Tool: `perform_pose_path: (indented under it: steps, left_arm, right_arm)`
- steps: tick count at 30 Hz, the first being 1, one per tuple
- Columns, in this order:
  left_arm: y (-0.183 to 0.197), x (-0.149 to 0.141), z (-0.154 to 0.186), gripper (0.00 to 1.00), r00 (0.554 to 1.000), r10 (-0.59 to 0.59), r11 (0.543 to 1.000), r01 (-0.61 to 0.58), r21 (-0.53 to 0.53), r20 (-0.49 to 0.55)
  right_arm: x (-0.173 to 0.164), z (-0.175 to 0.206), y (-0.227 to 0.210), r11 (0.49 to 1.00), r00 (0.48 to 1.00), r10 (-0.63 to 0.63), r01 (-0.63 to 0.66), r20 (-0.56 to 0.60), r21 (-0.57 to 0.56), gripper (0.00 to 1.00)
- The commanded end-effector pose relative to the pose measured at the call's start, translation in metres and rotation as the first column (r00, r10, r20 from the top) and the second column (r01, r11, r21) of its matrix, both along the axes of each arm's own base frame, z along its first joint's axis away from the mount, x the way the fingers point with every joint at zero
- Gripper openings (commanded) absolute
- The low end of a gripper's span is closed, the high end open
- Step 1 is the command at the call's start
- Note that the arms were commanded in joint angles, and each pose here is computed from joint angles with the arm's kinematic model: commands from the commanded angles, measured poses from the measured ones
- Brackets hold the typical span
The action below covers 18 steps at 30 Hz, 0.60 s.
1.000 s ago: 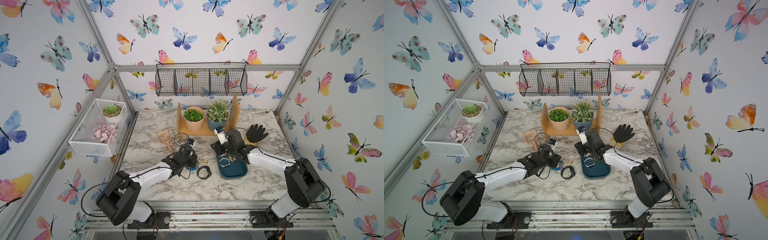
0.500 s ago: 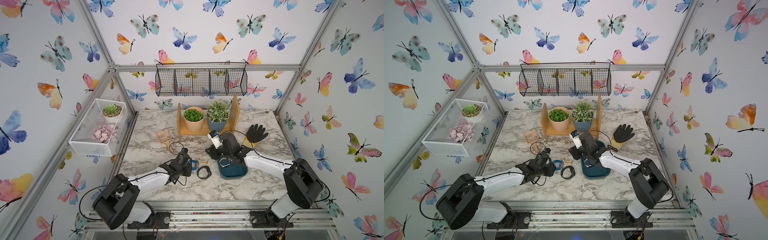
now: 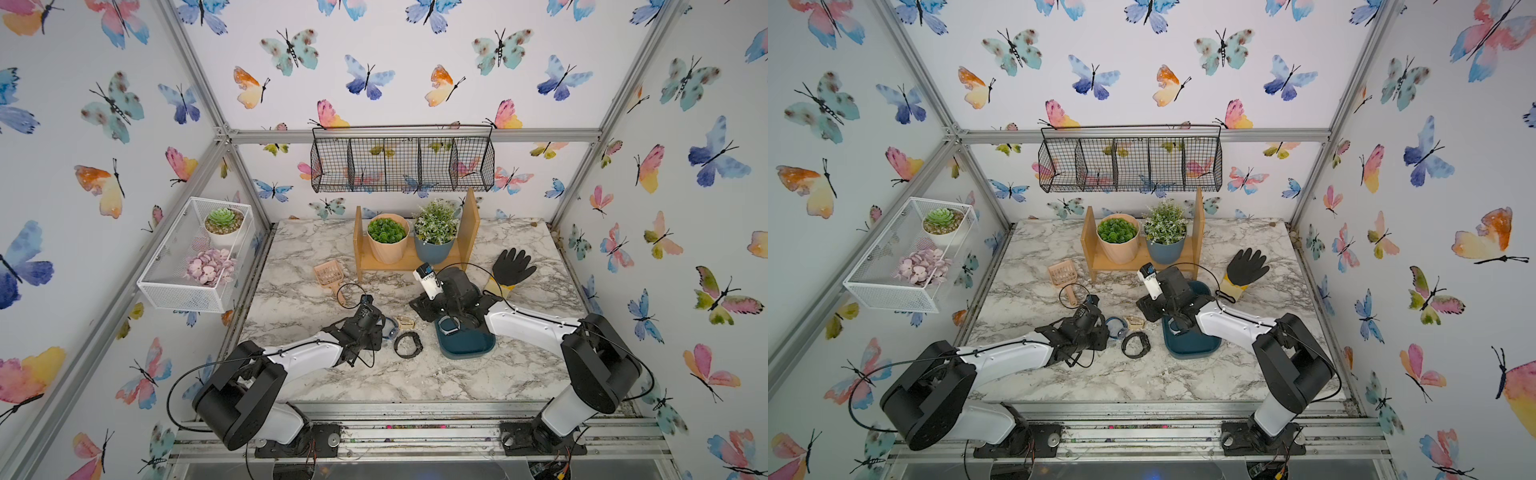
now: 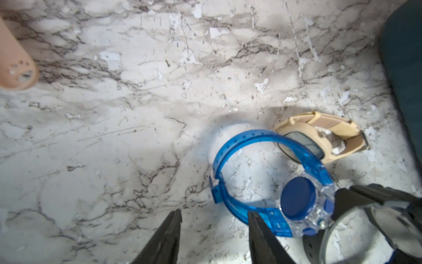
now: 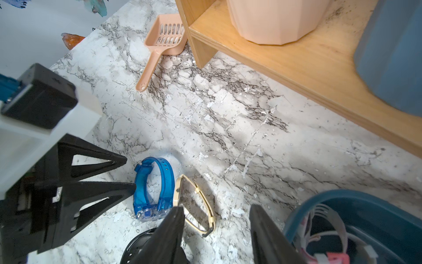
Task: Put the watch into the storage box
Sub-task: Pick up the watch at the center of the board.
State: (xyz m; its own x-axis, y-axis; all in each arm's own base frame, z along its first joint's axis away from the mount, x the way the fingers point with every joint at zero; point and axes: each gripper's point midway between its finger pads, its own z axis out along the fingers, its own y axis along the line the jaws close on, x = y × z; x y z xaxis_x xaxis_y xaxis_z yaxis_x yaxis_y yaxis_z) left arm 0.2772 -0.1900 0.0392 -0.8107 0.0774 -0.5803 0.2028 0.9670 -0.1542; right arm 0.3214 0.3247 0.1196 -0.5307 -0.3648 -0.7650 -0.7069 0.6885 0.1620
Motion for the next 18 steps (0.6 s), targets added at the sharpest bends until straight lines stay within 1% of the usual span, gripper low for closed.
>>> perform_pose_path:
  steps: [1, 5, 7, 11, 18]
  left_arm:
    - [-0.002, 0.014, 0.015, 0.51, 0.998, 0.029, 1.0, -0.028, -0.011, 0.06]
    - [-0.005, 0.017, 0.028, 0.5, 0.995, 0.022, 0.999, -0.018, -0.047, 0.098]
    - [-0.005, 0.021, 0.029, 0.5, 0.995, 0.024, 0.998, -0.018, -0.06, 0.1]
    - [-0.004, 0.029, 0.02, 0.5, 0.997, 0.031, 0.999, -0.029, -0.023, 0.077]
    - [-0.009, 0.041, 0.008, 0.48, 0.998, 0.031, 1.0, -0.031, 0.002, 0.061]
  right_arm:
    - [-0.005, -0.01, 0.003, 1.0, 1.0, 0.023, -0.023, -0.017, -0.013, 0.53]
    - [-0.004, -0.013, 0.003, 1.0, 1.0, 0.023, -0.023, -0.02, -0.016, 0.53]
    - [-0.005, -0.015, 0.004, 0.999, 0.999, 0.027, -0.028, -0.025, -0.015, 0.53]
    - [-0.004, -0.016, 0.007, 0.999, 0.999, 0.034, -0.034, -0.029, -0.012, 0.53]
    - [-0.005, -0.017, 0.006, 0.999, 0.999, 0.032, -0.032, -0.029, -0.017, 0.53]
